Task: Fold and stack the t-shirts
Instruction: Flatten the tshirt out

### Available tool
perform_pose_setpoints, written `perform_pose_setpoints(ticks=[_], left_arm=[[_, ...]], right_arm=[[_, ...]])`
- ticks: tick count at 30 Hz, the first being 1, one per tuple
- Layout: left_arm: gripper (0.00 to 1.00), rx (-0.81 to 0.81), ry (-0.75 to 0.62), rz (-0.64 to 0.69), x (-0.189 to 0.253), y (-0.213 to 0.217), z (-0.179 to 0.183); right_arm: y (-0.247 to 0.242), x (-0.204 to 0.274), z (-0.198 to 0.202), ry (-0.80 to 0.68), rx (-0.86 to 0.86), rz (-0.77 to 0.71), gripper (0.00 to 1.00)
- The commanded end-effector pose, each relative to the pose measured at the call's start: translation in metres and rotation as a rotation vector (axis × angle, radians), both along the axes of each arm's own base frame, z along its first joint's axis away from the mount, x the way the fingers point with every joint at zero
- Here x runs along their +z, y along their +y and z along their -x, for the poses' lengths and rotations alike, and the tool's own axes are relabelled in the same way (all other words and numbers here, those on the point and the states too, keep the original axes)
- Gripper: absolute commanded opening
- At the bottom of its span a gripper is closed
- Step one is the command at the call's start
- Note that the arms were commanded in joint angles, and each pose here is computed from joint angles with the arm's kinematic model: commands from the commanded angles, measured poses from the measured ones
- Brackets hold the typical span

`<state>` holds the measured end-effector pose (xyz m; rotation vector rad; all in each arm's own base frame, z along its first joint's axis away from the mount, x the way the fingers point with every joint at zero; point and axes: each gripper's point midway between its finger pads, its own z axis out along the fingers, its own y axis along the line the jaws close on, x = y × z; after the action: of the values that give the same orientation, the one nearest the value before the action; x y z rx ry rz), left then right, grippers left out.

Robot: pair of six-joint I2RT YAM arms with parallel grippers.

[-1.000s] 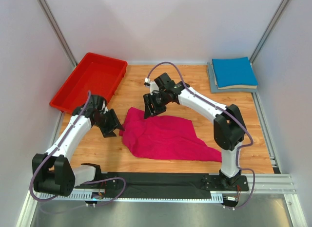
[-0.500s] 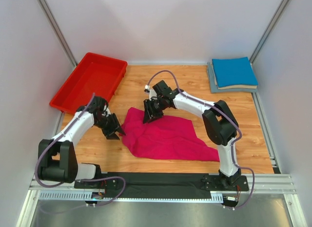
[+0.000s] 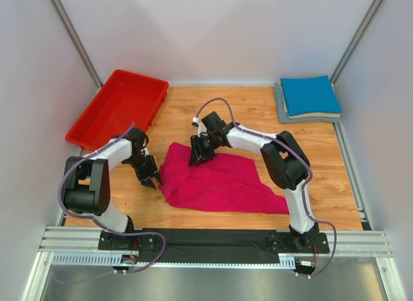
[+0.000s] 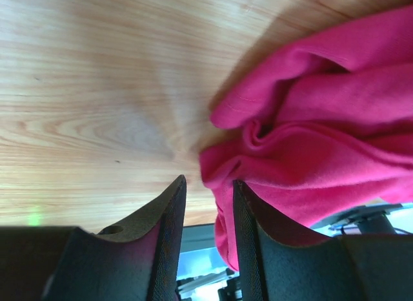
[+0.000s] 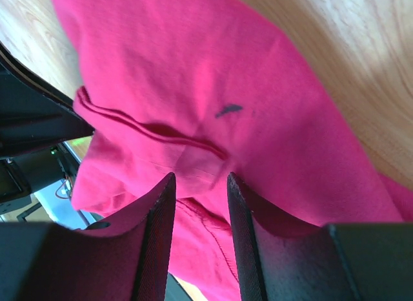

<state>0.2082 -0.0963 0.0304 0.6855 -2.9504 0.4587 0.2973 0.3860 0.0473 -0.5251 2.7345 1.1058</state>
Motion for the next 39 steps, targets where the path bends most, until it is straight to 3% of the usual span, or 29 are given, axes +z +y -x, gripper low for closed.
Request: perform_pose_setpoints(ticks=[1, 25, 28, 29, 32, 35, 36, 39], left_arm=[[0.42, -0.014, 0.0, -0.045, -0.001, 0.009, -0.004], [0.41, 0.009, 0.01, -0.069, -0.004, 0.012, -0.004], [0.41, 0.009, 0.007, -0.067, -0.003, 0.011, -0.004], [0.41, 0.006, 0.007, -0.067, -0.002, 0.012, -0.004], [0.41, 0.003, 0.001, -0.088, 0.002, 0.015, -0.002], [0.44, 0.007, -0.03, -0.052, 0.017, 0.01, -0.004], [0.45, 0.012, -0.077, -0.041, 0.029, 0.008, -0.01], [0.5, 0.016, -0.182, -0.053, 0.054, 0.011, -0.022]], right_arm=[[0.005, -0.001, -0.004, -0.037, 0.001, -0.016, 0.4], [0.016, -0.021, 0.009, 0.012, 0.007, -0.044, 0.38], [0.017, -0.017, 0.009, 0.001, 0.003, -0.063, 0.28], [0.018, -0.015, 0.009, -0.004, 0.004, -0.066, 0.17], [0.015, -0.003, 0.005, -0.047, 0.003, -0.058, 0.0], [0.002, 0.021, 0.0, -0.1, -0.019, 0.0, 0.0], [-0.015, 0.021, 0.001, -0.108, -0.035, 0.085, 0.0], [-0.038, 0.063, 0.001, -0.209, -0.059, 0.113, 0.0]])
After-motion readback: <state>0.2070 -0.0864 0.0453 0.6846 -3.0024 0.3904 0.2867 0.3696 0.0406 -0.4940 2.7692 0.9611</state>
